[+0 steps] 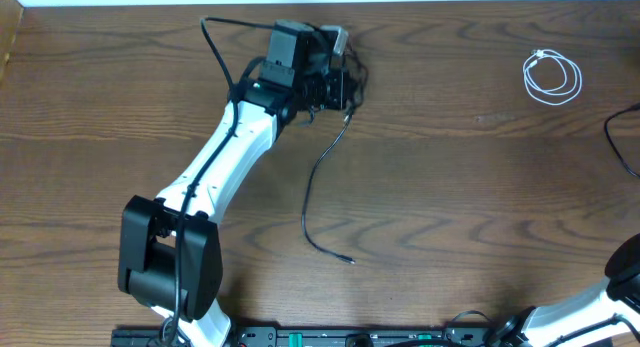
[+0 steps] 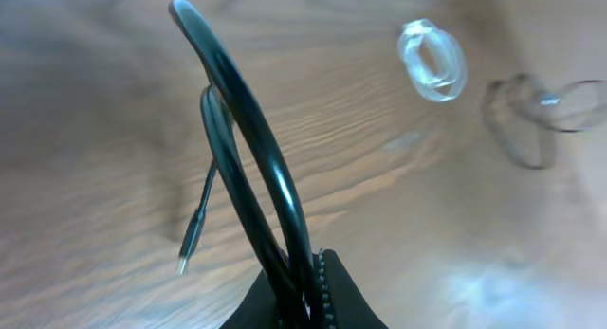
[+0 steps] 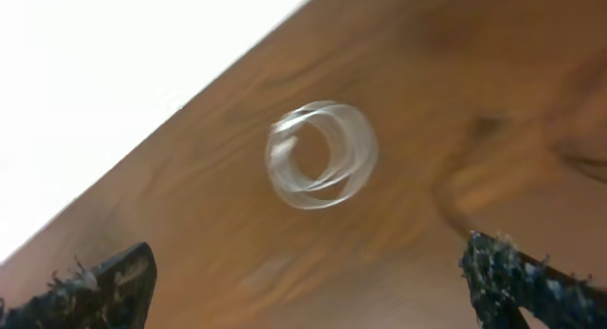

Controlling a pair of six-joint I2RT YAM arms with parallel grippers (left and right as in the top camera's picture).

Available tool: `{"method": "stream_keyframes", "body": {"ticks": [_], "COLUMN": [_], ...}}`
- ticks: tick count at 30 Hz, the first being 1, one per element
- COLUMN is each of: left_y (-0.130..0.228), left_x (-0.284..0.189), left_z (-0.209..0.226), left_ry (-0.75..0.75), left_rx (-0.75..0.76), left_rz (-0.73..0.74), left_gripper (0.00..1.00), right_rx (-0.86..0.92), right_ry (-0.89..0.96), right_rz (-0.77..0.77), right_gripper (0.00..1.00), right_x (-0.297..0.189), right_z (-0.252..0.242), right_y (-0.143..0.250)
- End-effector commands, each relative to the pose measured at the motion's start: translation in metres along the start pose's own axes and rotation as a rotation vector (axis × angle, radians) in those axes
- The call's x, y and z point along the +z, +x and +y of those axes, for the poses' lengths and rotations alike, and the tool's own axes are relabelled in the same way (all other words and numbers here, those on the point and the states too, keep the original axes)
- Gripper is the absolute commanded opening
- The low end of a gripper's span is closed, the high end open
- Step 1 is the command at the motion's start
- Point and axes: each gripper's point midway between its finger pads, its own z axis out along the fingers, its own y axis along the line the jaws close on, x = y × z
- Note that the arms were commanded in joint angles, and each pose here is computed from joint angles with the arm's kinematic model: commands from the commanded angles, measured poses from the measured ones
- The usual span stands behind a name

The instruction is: Untangle cables

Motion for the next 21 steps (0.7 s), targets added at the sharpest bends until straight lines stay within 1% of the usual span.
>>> {"method": "stream_keyframes", "body": {"ticks": [1, 4, 9, 11, 14, 17, 21], "left_y": [-0.034, -0.055, -0.081, -0.085, -0.084, -0.076, -0.065], "left_x": [-0.019, -0.033, -0.055, -0.063, -0.066, -0.073, -0.081], "left_z": [-0.045, -0.065, -0.093, -0.108, -0.115, -0.129, -0.142], "left_ry": [0.168, 0.234, 0.342, 0.425, 0.468, 0.552, 0.646], "left_rx": [0.018, 0.006, -0.006, 0.002, 0.016, 0.098, 0.171], "left_rz": [-0.046, -0.081, -0.124, -0.124, -0.112, -0.088, -0.051], "left_gripper": [0.08, 0.07, 0.08, 0.07, 0.07, 0.07, 0.07], "right_rx": [-0.26, -0.319, -0.392, -0.425, -0.442, -0.454, -0.477], "right_ry": [-0.433, -0.569, -0.661, -0.714, -0.765, -0.807, -0.842], "right_rz": [0.016, 0.073, 0.172, 0.225, 0.294, 0.332, 0.33], "right_gripper": [0.99, 0.99, 0.99, 0.99, 0.99, 0.96, 0.91], "right_x": [-0.025, -0.027, -0.018, -0.014, -0.012, -0.011, -0.009], "right_z": [0.098, 0.134, 0.183, 0.214, 0.246, 0.276, 0.306], "right_y": [0.017, 0.039, 0.075, 0.095, 0.12, 0.137, 0.147]}}
